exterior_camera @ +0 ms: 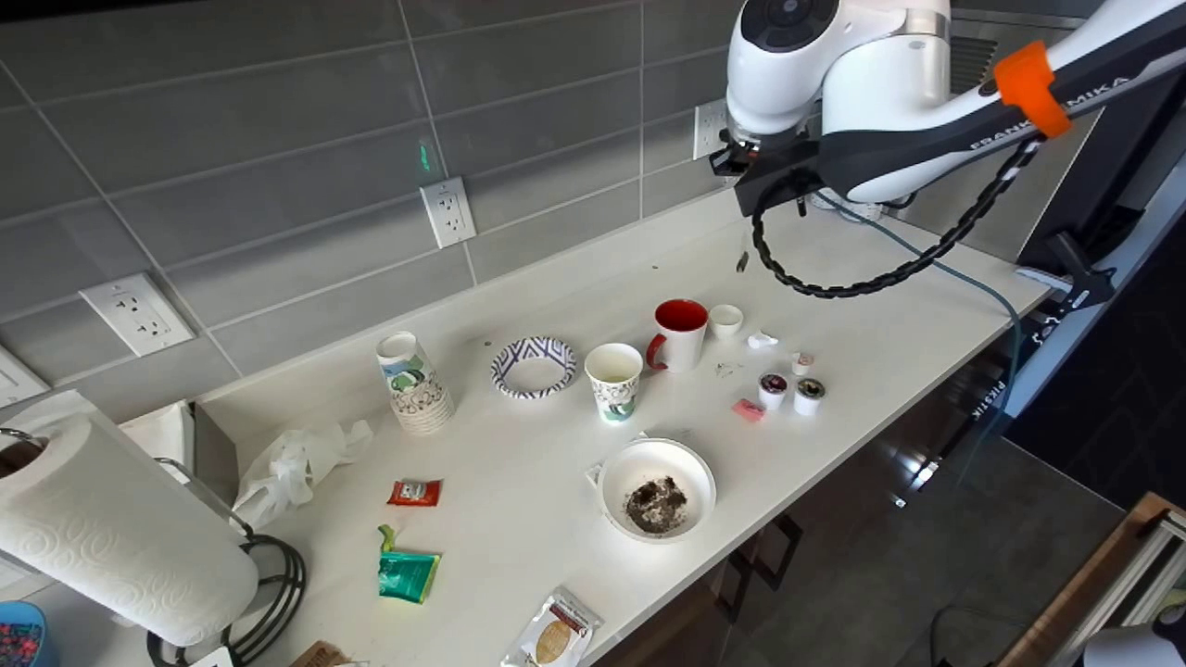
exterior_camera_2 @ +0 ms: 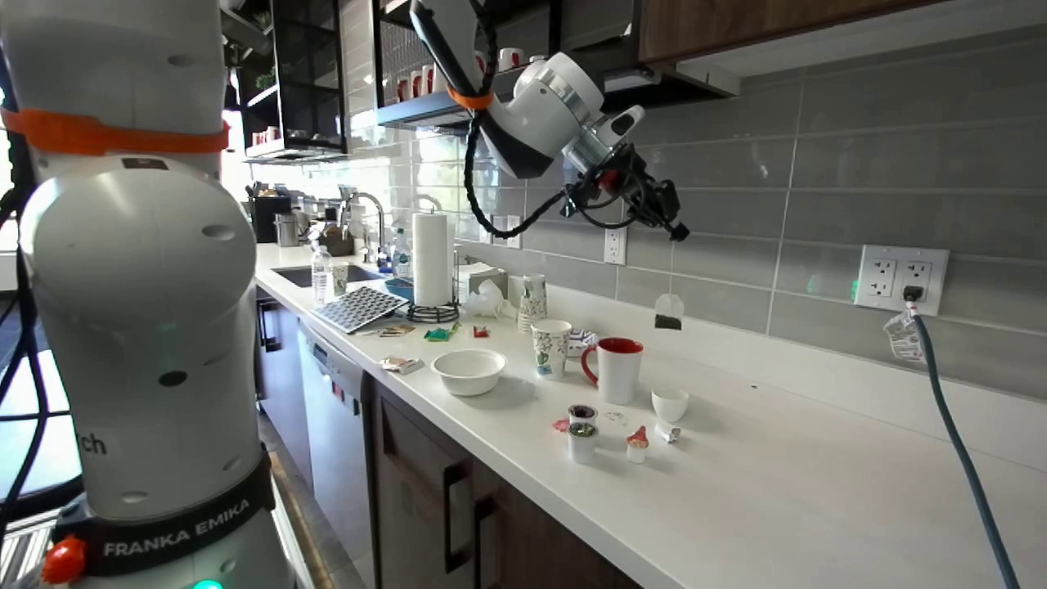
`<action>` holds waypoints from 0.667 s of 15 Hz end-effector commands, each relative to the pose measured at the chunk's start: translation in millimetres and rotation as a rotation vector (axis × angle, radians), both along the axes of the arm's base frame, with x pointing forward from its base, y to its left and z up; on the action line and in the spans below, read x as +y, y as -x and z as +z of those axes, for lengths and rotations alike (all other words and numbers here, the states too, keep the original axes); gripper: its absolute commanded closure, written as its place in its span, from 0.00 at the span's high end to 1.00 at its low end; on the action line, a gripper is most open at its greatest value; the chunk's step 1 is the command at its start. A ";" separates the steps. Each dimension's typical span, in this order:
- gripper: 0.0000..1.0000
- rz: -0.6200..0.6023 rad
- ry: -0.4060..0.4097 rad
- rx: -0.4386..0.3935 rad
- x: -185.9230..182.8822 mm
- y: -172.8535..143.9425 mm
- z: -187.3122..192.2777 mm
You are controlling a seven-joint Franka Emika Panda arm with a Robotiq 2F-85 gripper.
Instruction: Move the tea bag to the other cup
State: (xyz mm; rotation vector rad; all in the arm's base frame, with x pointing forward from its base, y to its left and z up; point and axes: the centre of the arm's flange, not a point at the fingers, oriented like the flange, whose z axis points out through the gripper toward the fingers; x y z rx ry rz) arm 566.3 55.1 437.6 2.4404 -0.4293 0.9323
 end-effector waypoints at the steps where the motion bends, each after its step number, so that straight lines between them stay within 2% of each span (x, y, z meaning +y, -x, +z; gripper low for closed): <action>1: 0.01 0.000 0.000 0.000 0.0 0.0 0.0; 10: 0.00 -0.033 -0.021 -0.004 -15.2 -6.3 -14.5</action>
